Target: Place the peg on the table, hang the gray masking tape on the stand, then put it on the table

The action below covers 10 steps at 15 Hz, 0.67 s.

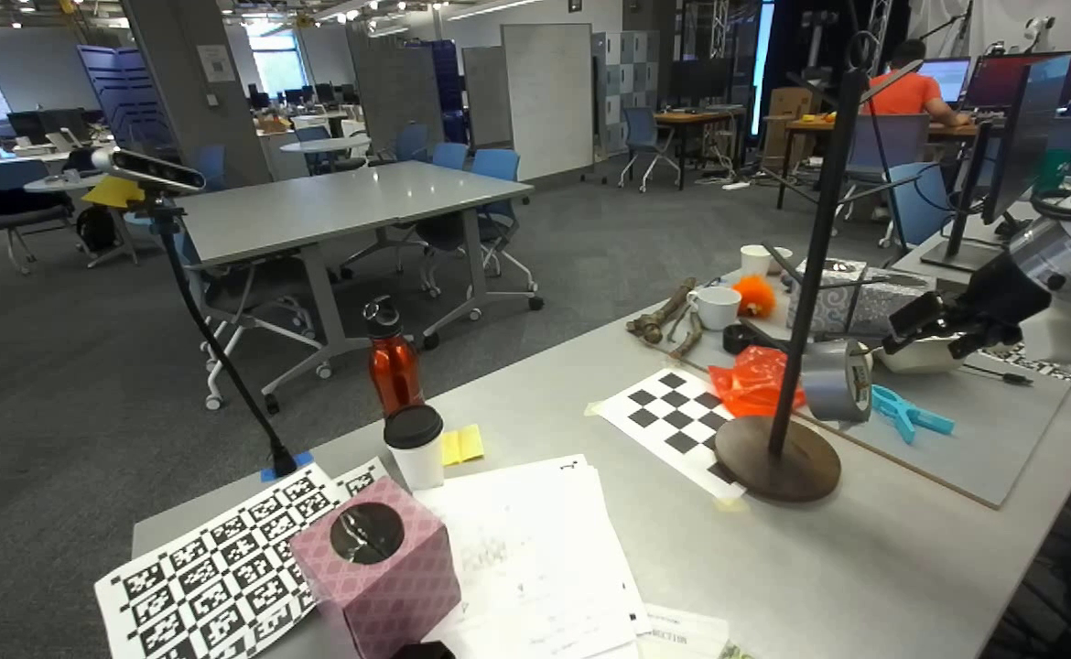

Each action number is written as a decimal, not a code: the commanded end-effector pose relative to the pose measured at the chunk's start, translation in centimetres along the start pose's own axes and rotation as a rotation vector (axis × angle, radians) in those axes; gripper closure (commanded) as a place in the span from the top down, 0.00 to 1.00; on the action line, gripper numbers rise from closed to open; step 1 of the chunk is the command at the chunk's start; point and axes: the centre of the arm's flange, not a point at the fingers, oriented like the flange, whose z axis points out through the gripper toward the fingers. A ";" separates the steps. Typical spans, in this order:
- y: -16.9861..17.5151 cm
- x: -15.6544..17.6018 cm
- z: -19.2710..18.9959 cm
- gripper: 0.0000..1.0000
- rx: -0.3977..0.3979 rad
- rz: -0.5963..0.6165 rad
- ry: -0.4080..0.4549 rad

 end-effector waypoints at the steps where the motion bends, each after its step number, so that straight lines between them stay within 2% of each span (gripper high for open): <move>1: 0.9 0.7 -1.2 1.00 -0.016 -0.032 0.001; 10: 0.3 -1.1 -5.4 1.00 -0.017 -0.081 0.003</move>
